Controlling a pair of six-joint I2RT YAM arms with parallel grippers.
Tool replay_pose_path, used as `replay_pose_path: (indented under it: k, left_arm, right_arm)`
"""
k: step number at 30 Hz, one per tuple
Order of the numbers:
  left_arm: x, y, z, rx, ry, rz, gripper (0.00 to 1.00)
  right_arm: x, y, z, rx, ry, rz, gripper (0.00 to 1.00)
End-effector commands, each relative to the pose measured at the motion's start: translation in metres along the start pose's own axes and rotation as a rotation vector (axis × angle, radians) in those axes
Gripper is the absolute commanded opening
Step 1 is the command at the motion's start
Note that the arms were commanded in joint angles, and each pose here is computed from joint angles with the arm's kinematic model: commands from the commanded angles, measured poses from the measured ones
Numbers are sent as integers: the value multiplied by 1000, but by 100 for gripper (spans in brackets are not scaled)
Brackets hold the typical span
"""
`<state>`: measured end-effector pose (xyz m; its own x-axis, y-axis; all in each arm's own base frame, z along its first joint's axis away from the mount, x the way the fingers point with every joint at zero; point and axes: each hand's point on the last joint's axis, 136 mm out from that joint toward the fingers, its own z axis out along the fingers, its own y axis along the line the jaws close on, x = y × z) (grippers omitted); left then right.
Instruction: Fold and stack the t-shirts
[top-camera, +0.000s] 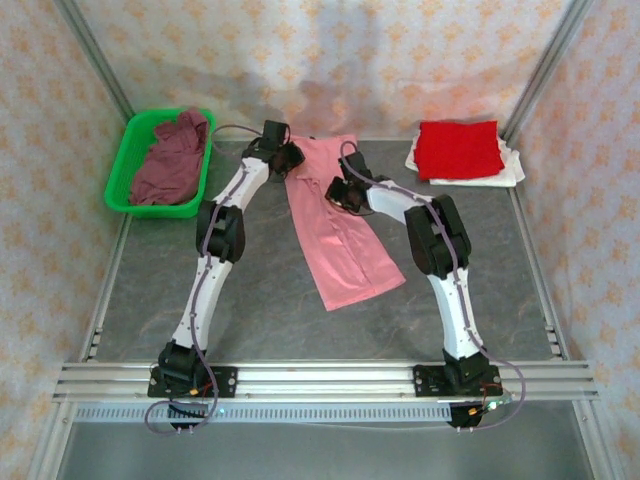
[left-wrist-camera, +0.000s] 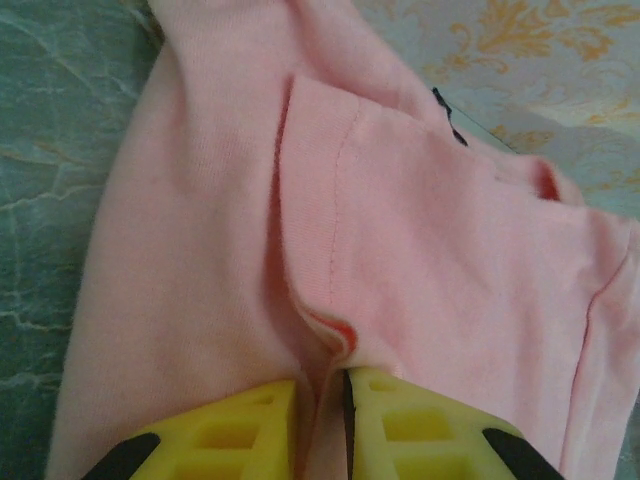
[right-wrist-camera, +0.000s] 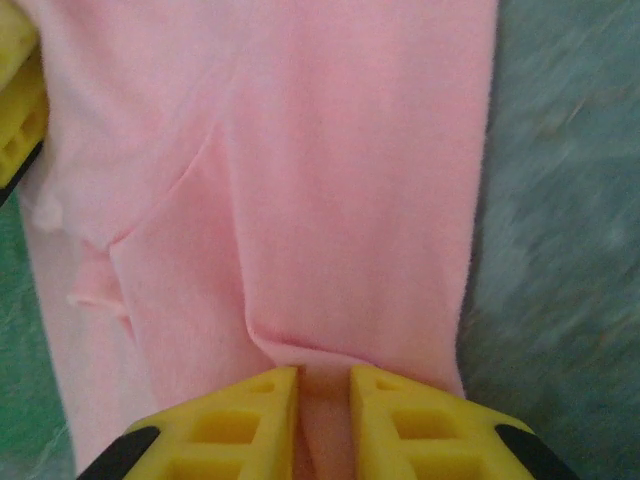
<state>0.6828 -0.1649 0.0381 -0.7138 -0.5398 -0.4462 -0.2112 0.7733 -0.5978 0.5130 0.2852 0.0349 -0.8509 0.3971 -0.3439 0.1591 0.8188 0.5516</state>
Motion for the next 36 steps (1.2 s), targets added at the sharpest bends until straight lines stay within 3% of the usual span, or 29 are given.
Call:
replay_pose_path:
  k: [1,5,10,14,17,21,25,31,36]
  left_arm:
    - [11,8,11,13,47,41,20]
    - [4,-7,-20,-18,54,83,22]
    - [-25,-30,-85,-48,-82,131,28]
    - [-36,-41,-142,-63,-162,149,30]
    - [-23,-46,-179,-44,-174,157,32]
    - [31,-37,-227,-21,-180,186,32]
    - [103,-15,-253,19,-132,269,32]
    - [189,39,-282,46,-36,210,30]
    - [246,56,-315,25,80,225,30]
  right_arm:
    - [5,-35,5,121,15,58,24]
    - [-31,-42,0,170,-28,7,28]
    - [-55,-37,-25,210,-46,-77,35]
    - [-46,-42,-70,256,-37,-145,41]
    - [-17,-61,-98,264,-7,-153,43]
    - [40,-81,-136,212,55,-156,36]
    - [98,-103,-166,241,105,-211,28]
    - [140,-139,-171,333,207,-227,21]
    - [173,-152,-162,359,294,-231,20]
